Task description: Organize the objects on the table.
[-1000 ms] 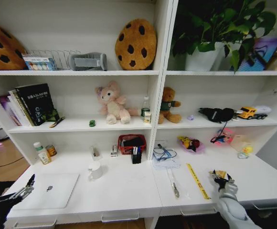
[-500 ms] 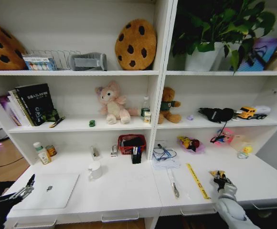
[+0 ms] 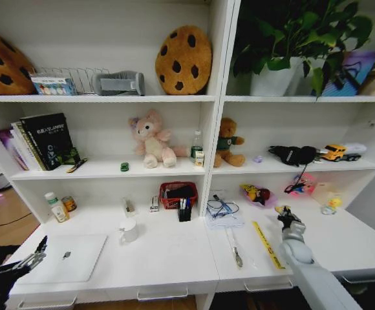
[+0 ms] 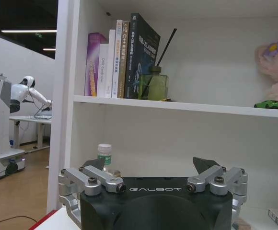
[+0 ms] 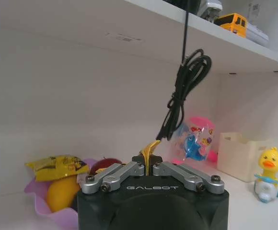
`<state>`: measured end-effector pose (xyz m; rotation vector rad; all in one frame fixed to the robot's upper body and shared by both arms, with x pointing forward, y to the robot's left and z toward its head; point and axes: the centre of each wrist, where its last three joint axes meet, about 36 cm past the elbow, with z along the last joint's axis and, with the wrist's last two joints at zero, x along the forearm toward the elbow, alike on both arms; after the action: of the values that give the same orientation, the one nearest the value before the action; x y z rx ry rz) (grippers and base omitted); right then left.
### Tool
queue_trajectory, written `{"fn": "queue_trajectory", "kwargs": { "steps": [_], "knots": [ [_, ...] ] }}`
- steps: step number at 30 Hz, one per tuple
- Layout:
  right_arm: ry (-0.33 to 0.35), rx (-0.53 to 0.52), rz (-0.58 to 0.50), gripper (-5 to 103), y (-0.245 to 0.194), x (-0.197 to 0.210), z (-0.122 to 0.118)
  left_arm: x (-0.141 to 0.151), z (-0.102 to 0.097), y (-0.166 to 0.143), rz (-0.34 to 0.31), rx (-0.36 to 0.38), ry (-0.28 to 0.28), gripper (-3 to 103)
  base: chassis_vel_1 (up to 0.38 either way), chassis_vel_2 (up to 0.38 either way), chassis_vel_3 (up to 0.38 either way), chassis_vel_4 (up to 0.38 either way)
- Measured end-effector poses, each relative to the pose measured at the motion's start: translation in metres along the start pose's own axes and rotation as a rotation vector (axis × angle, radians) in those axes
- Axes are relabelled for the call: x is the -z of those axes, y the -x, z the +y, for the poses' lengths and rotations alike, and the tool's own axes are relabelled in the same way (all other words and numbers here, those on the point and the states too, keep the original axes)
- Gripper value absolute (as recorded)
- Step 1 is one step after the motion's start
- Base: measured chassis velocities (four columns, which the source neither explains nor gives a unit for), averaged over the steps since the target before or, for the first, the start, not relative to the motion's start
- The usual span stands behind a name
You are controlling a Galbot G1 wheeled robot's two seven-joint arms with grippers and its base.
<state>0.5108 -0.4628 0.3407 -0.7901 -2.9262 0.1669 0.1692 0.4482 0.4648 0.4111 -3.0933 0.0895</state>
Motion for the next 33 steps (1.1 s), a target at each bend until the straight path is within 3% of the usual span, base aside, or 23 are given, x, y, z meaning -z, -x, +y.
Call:
{"fn": "queue_trajectory", "kwargs": {
  "steps": [5, 9, 11, 13, 17, 25, 27, 31, 32, 33],
  "knots": [
    [-0.01, 0.008, -0.028, 3, 0.053, 0.019, 0.03, 0.0, 0.0, 0.0, 0.0, 0.0, 0.0, 100, 0.0, 0.0, 0.0, 0.0],
    [-0.023, 0.024, -0.014, 2, 0.067, 0.017, 0.042, 0.0, 0.0, 0.0, 0.0, 0.0, 0.0, 100, 0.0, 0.0, 0.0, 0.0],
    [-0.038, 0.028, -0.012, 7, 0.069, 0.014, 0.045, 0.0, 0.0, 0.0, 0.0, 0.0, 0.0, 100, 0.0, 0.0, 0.0, 0.0],
    [-0.05, 0.03, -0.004, 18, 0.07, 0.008, 0.049, 0.0, 0.0, 0.0, 0.0, 0.0, 0.0, 100, 0.0, 0.0, 0.0, 0.0],
    [-0.044, 0.024, 0.0, 28, 0.067, 0.004, 0.046, 0.0, 0.0, 0.0, 0.0, 0.0, 0.0, 100, 0.0, 0.0, 0.0, 0.0],
    [-0.035, 0.021, -0.04, 61, 0.057, 0.011, 0.021, 0.0, 0.0, 0.0, 0.0, 0.0, 0.0, 100, 0.0, 0.0, 0.0, 0.0],
    [-0.037, 0.046, -0.064, 71, 0.041, 0.016, 0.018, 0.0, 0.0, 0.0, 0.0, 0.0, 0.0, 100, 0.0, 0.0, 0.0, 0.0],
    [-0.042, 0.091, -0.073, 77, 0.008, 0.013, 0.017, 0.0, 0.0, 0.0, 0.0, 0.0, 0.0, 100, 0.0, 0.0, 0.0, 0.0],
    [-0.044, 0.117, -0.07, 88, -0.012, 0.011, 0.017, 0.0, 0.0, 0.0, 0.0, 0.0, 0.0, 100, 0.0, 0.0, 0.0, 0.0],
    [-0.046, 0.139, -0.074, 88, -0.027, 0.01, 0.016, 0.0, 0.0, 0.0, 0.0, 0.0, 0.0, 100, 0.0, 0.0, 0.0, 0.0]
  ]
}}
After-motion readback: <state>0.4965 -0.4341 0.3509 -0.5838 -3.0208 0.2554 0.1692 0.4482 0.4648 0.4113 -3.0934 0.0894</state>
